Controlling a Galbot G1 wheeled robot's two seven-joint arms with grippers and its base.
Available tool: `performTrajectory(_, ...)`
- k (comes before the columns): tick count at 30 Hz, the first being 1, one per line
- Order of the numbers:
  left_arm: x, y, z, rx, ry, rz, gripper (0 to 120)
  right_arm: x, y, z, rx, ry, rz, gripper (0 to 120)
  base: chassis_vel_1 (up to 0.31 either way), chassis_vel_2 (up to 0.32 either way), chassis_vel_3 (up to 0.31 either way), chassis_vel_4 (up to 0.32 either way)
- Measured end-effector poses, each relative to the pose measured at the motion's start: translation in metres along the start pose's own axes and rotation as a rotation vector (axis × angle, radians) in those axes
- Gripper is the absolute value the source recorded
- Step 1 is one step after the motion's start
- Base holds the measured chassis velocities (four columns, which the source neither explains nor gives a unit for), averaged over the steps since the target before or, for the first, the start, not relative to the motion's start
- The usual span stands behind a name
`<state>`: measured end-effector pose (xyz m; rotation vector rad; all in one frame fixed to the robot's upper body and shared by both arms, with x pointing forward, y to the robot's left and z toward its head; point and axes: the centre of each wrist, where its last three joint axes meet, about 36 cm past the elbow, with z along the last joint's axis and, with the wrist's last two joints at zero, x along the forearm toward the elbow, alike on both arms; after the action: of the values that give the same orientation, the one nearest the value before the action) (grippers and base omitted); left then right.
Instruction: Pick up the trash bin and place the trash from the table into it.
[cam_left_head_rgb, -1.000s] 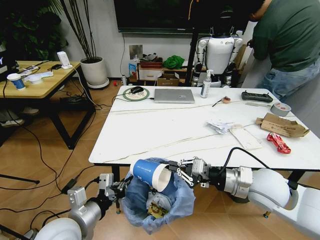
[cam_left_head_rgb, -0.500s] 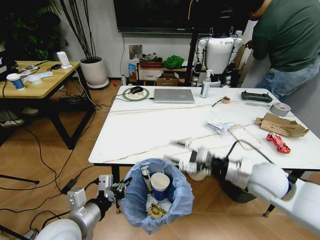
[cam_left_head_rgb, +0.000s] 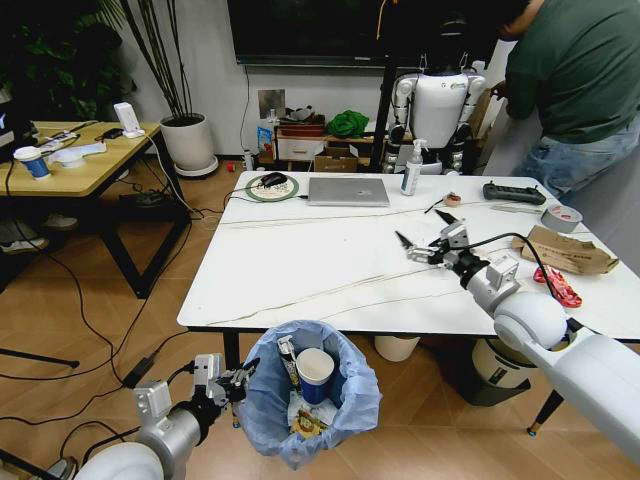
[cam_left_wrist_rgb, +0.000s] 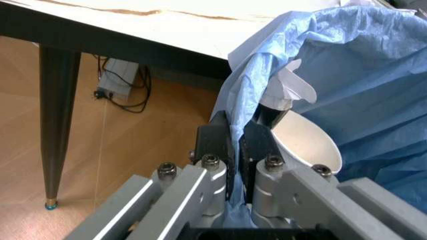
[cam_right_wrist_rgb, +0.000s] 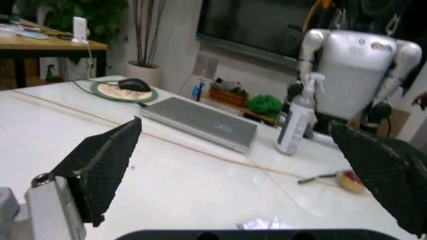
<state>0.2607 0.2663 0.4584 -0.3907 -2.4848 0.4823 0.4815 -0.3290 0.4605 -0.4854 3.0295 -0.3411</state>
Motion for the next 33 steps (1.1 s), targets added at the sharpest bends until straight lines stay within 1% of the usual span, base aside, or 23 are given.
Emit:
performTrajectory(3, 0.0, 0.0, 0.0, 0.002, -0.002, -0.002, 0, -0.002, -0.002, 0.01, -0.027, 0.021, 0.014, 100, 0.0, 0.0, 0.0, 0.0)
performTrajectory(7, -0.001, 0.0, 0.0, 0.009, -0.007, -0.004, 0, -0.01, -0.004, 0.027, -0.078, 0.087, 0.044, 100, 0.0, 0.0, 0.0, 0.0)
performTrajectory(8, -0.001, 0.0, 0.001, 0.012, -0.008, -0.005, 0, -0.016, -0.006, 0.034, -0.11, 0.12, 0.064, 100, 0.0, 0.0, 0.0, 0.0)
performTrajectory(10, -0.001, 0.0, 0.001, 0.013, -0.008, -0.005, 0, -0.018, -0.006, 0.037, -0.123, 0.13, 0.07, 100, 0.0, 0.0, 0.0, 0.0)
performTrajectory(12, 0.0, 0.0, 0.002, 0.014, -0.008, -0.008, 0, -0.025, -0.006, 0.046, -0.201, 0.178, 0.111, 100, 0.0, 0.0, 0.0, 0.0)
performTrajectory(16, 0.001, 0.0, 0.002, 0.015, -0.008, -0.011, 0, -0.035, -0.004, 0.049, -0.321, 0.241, 0.204, 100, 0.0, 0.0, 0.0, 0.0)
performTrajectory(17, 0.001, 0.0, 0.002, 0.015, -0.008, -0.011, 0, -0.035, -0.004, 0.049, -0.321, 0.241, 0.204, 100, 0.0, 0.0, 0.0, 0.0)
performTrajectory(23, 0.001, 0.001, 0.002, 0.012, -0.008, -0.013, 0, -0.041, -0.003, 0.047, -0.371, 0.271, 0.322, 100, 0.0, 0.0, 0.0, 0.0)
performTrajectory(27, 0.0, 0.0, 0.002, 0.011, -0.007, -0.011, 0, -0.042, -0.007, 0.048, -0.402, 0.29, 0.36, 100, 0.0, 0.0, 0.0, 0.0)
performTrajectory(29, 0.0, 0.001, 0.002, 0.009, -0.006, -0.012, 0, -0.045, -0.01, 0.047, -0.444, 0.31, 0.381, 100, 0.0, 0.0, 0.0, 0.0)
performTrajectory(33, 0.0, 0.001, 0.001, 0.009, -0.005, -0.012, 0, -0.049, -0.014, 0.049, -0.481, 0.317, 0.392, 100, 0.0, 0.0, 0.0, 0.0)
